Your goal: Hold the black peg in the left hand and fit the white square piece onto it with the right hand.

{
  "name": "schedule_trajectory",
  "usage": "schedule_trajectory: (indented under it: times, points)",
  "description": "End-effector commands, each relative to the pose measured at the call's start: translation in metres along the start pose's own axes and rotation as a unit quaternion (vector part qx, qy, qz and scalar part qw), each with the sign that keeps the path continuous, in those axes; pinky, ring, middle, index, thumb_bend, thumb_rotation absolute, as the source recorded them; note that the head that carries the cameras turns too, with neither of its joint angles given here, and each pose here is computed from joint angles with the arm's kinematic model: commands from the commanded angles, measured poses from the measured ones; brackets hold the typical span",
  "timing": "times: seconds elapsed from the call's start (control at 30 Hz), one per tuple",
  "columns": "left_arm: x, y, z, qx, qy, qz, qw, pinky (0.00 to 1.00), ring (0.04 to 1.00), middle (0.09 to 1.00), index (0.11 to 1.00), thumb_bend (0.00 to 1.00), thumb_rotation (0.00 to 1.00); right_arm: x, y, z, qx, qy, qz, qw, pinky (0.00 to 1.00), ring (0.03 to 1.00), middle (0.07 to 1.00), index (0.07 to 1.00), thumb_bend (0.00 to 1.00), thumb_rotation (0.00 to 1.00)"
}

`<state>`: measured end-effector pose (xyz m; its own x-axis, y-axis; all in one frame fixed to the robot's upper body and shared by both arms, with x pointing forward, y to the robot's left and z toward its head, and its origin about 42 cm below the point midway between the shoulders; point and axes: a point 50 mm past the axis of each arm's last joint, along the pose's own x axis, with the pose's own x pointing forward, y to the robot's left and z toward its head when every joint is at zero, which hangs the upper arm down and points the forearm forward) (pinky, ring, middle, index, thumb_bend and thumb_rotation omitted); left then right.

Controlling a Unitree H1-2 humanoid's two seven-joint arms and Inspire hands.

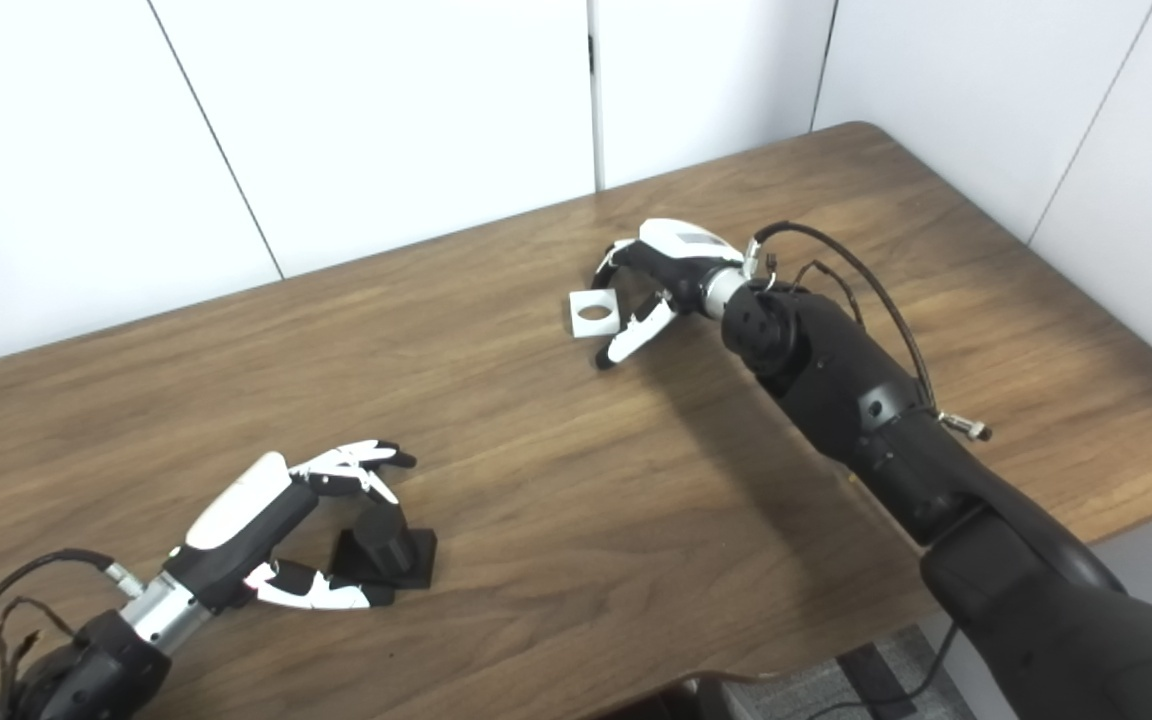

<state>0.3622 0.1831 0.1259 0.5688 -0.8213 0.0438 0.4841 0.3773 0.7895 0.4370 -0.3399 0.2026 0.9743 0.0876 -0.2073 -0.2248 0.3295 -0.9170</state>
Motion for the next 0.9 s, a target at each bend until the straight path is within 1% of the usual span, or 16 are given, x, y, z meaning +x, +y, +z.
schedule_trajectory:
  times: [0.0, 0.27, 0.3, 0.33, 0.4, 0.5, 0.6, 0.87]
  points:
    - [-0.0282, -0.0267, -0.0187, 0.02, 0.057, -0.089, 0.994, 0.81, 0.89, 0.842, 0.494, 0.52, 0.08, 0.0041, -0.0159, 0.0072, -0.005, -0.014, -0.032, 0.999, 0.88, 0.926, 0.902, 0.662, 0.71, 0.29]
    - [-0.0294, -0.0275, -0.0177, 0.019, 0.056, -0.087, 0.994, 0.84, 0.891, 0.842, 0.494, 0.52, 0.08, 0.0049, -0.014, 0.0053, -0.004, -0.016, -0.05, 0.999, 0.89, 0.905, 0.869, 0.627, 0.68, 0.25]
    - [-0.0295, -0.0275, -0.0179, 0.02, 0.056, -0.087, 0.994, 0.84, 0.888, 0.841, 0.494, 0.52, 0.08, 0.0049, -0.0135, 0.0053, -0.004, -0.018, -0.053, 0.998, 0.89, 0.895, 0.857, 0.549, 0.58, 0.19]
    - [-0.0296, -0.0275, -0.0182, 0.02, 0.057, -0.087, 0.994, 0.83, 0.887, 0.84, 0.494, 0.52, 0.08, 0.0048, -0.0131, 0.0053, -0.004, -0.02, -0.056, 0.998, 0.88, 0.89, 0.851, 0.523, 0.55, 0.17]
    - [-0.0297, -0.0274, -0.0183, 0.02, 0.058, -0.087, 0.994, 0.84, 0.889, 0.842, 0.494, 0.52, 0.08, 0.0046, -0.0126, 0.0054, -0.004, -0.021, -0.059, 0.998, 0.88, 0.885, 0.843, 0.502, 0.52, 0.16]
    - [-0.0294, -0.0267, -0.0179, 0.02, 0.057, -0.087, 0.994, 0.84, 0.89, 0.842, 0.494, 0.52, 0.08, 0.0043, -0.0126, 0.0056, -0.004, -0.023, -0.066, 0.998, 0.86, 0.874, 0.835, 0.494, 0.51, 0.15]
    - [-0.0289, -0.0269, -0.0177, 0.019, 0.056, -0.085, 0.995, 0.83, 0.887, 0.839, 0.494, 0.52, 0.08, 0.0034, -0.0124, 0.0065, -0.006, -0.023, -0.073, 0.997, 0.85, 0.867, 0.827, 0.493, 0.51, 0.15]
    - [-0.0276, -0.028, -0.016, 0.02, 0.055, -0.087, 0.994, 0.84, 0.894, 0.843, 0.494, 0.52, 0.08, 0.002, -0.0089, 0.0062, -0.007, -0.023, -0.098, 0.995, 0.84, 0.845, 0.799, 0.49, 0.51, 0.15]
